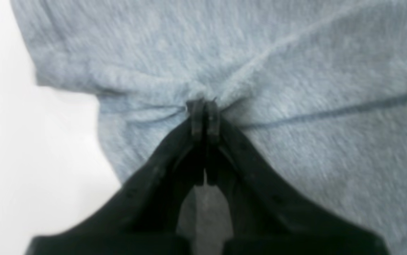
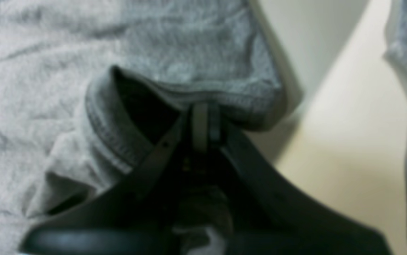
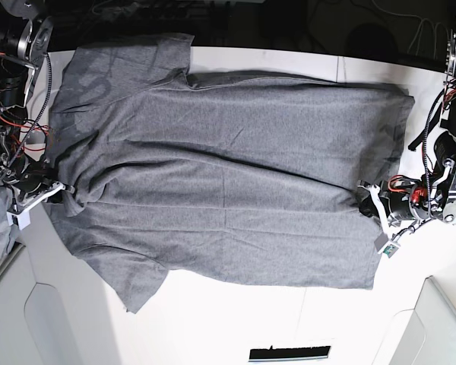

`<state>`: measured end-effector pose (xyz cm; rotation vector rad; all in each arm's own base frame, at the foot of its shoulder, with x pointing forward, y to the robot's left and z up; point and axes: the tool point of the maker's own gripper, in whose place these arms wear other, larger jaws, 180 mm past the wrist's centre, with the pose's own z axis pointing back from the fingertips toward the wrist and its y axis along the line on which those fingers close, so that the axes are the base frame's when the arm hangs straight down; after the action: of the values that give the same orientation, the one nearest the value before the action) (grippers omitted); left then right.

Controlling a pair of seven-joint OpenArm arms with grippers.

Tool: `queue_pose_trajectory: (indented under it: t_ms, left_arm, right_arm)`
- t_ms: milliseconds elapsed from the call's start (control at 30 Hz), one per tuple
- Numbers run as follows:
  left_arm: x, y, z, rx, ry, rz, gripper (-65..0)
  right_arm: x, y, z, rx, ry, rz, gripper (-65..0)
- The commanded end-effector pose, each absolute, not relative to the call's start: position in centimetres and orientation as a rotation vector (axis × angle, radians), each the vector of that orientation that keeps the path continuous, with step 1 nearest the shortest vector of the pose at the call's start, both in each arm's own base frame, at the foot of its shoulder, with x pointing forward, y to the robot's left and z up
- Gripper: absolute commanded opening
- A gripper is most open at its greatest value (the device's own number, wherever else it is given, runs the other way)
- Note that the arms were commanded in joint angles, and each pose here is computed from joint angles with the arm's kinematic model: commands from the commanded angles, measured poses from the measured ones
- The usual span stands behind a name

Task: Layout the t-shirt on the table in an organized manner, then fold the t-shirt properly
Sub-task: 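Release the hem with the left gripper and regrasp the shirt side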

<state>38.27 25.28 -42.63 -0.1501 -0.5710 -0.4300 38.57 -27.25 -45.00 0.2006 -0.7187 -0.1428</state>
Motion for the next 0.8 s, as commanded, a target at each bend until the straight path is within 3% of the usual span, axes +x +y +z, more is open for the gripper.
queue_pose_trajectory:
  t_ms: [0, 100, 200, 267, 633, 667, 767]
  left_arm:
    - [39.6, 25.4, -40.8, -0.161, -0.628, -0.43, -65.0]
    - [39.2, 25.3, -41.2, -0.173, -0.616, -0.42, -63.2]
    - [39.0, 26.2, -40.8, -0.179, -0.608, -0.397, -47.1]
    - [38.9, 27.2, -40.2, -0.188, -0.61, -0.367, -39.9]
    - [36.4, 26.9, -36.8, -0.412, -0.562, -0.308, -39.1]
    - [36.1, 27.0, -36.9, -0.408, -0.557, -0.316, -39.1]
    - [34.9, 26.9, -37.2, -0.399, -0.54, -0.345, -39.1]
  right_arm:
    - [40.4, -28.2, -42.8, 0.192, -0.793, -0.143, -65.0]
    - [40.5, -28.5, -42.5, 0.193, -0.804, -0.147, -65.0]
    - [41.1, -28.6, -40.8, 0.225, -0.856, -0.156, -65.0]
    - [41.6, -28.6, -39.4, 0.228, -0.88, -0.135, -65.0]
    - [40.8, -30.5, -33.4, 0.208, -0.928, -0.113, -65.0]
    - [40.2, -30.8, -33.5, 0.206, -0.922, -0.114, -63.2]
    - [38.1, -31.3, -34.7, 0.21, -0.866, -0.113, -48.9]
